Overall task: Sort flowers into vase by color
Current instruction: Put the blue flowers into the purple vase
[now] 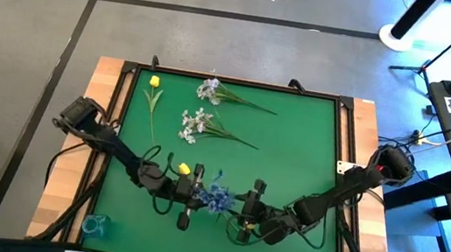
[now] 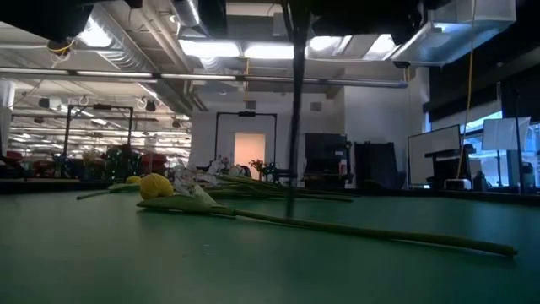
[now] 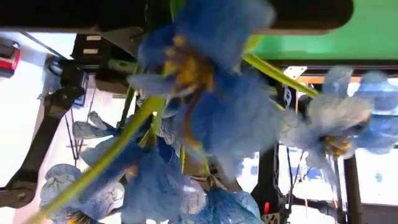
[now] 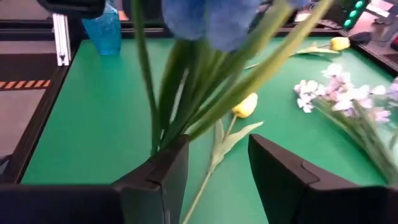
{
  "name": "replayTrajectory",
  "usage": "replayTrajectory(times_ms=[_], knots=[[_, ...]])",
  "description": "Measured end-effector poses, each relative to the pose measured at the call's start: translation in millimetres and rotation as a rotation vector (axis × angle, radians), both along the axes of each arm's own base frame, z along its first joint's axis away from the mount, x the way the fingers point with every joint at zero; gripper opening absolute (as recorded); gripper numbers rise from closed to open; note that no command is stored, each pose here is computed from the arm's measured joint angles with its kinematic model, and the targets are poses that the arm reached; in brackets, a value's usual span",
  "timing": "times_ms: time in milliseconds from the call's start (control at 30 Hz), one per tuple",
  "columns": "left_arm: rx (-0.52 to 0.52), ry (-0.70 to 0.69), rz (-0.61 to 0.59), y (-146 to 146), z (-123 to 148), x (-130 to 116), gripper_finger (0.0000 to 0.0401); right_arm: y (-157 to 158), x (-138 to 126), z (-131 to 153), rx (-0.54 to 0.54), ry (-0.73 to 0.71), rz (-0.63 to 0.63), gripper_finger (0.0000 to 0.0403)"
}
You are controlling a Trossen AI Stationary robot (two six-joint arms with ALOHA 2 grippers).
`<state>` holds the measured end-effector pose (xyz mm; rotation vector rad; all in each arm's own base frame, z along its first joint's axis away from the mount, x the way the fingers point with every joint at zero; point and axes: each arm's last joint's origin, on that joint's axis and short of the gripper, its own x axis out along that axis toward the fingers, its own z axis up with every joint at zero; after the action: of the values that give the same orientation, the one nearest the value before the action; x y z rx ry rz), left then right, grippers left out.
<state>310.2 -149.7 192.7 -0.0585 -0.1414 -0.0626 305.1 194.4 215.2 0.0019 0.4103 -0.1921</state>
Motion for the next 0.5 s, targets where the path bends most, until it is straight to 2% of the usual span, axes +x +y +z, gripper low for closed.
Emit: replayTrajectory(times_ms=[133, 267, 500], knots=[[0.009, 0.006, -0.019, 1, -1, 1, 0.0015, 6, 7, -10, -0.024, -0.008, 0.064, 0.0167], [0.023, 0.015, -0.029, 1, -2, 2, 0.0015, 8, 12, -8, -0.024, -0.032, 0.155, 0.0167], [0.153, 0.003, -0.031, -4, 5, -3, 0.0016, 11, 13, -5, -0.047, -0.039, 0.247, 0.0177]])
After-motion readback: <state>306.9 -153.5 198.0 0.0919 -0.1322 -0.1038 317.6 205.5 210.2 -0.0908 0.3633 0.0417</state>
